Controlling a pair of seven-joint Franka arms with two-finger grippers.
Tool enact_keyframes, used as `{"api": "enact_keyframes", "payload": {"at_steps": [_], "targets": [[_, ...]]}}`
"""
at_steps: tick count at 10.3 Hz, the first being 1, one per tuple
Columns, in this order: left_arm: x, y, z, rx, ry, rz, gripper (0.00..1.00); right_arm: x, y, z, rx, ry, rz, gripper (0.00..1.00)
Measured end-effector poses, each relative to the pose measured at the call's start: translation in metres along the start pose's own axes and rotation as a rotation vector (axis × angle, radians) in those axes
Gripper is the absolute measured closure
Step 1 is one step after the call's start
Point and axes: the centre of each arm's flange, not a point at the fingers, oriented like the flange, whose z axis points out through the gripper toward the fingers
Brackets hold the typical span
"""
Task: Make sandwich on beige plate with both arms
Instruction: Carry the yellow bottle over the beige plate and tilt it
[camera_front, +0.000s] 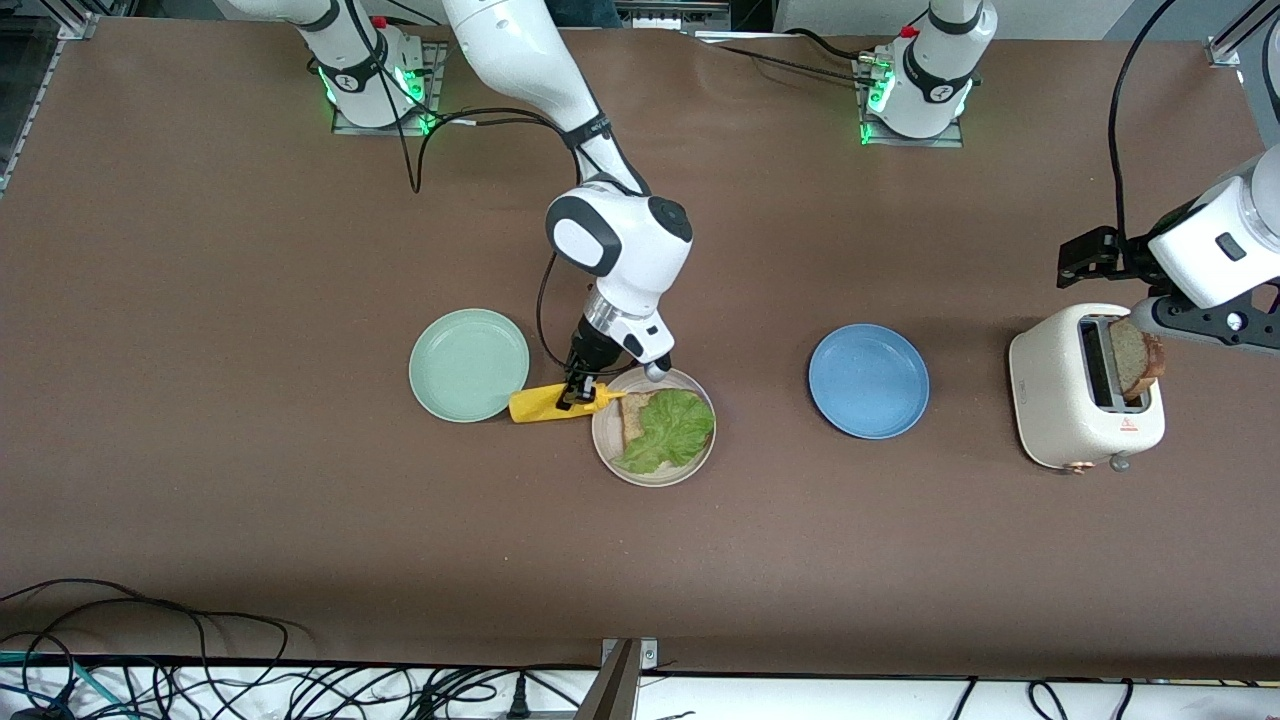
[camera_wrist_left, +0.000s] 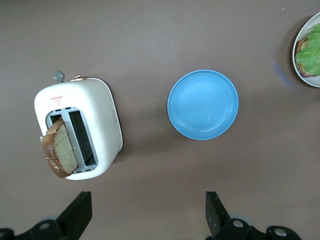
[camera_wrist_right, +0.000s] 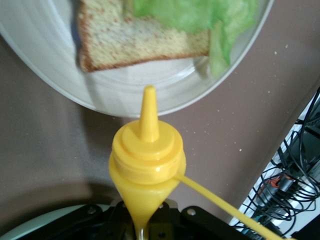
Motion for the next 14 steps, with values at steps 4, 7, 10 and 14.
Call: {"api": "enact_keyframes", "payload": {"at_steps": [4,7,10,14], "targets": [[0.000,0.000,0.000,0.000,0.000,0.000,0.00,0.021,-0.026,0.006,-0.053,-0.042,-0.033,0.92],[0.000,0.000,0.000,0.000,0.000,0.000,0.00,0.019,-0.021,0.005,-0.062,-0.043,-0.028,0.92],[0.000,0.000,0.000,0.000,0.000,0.000,0.00,0.006,0.009,-0.012,-0.068,-0.065,-0.040,0.92],[0.000,0.000,0.000,0.000,0.000,0.000,0.00,-0.092,0.103,-0.025,0.116,0.034,0.034,0.92]]}}
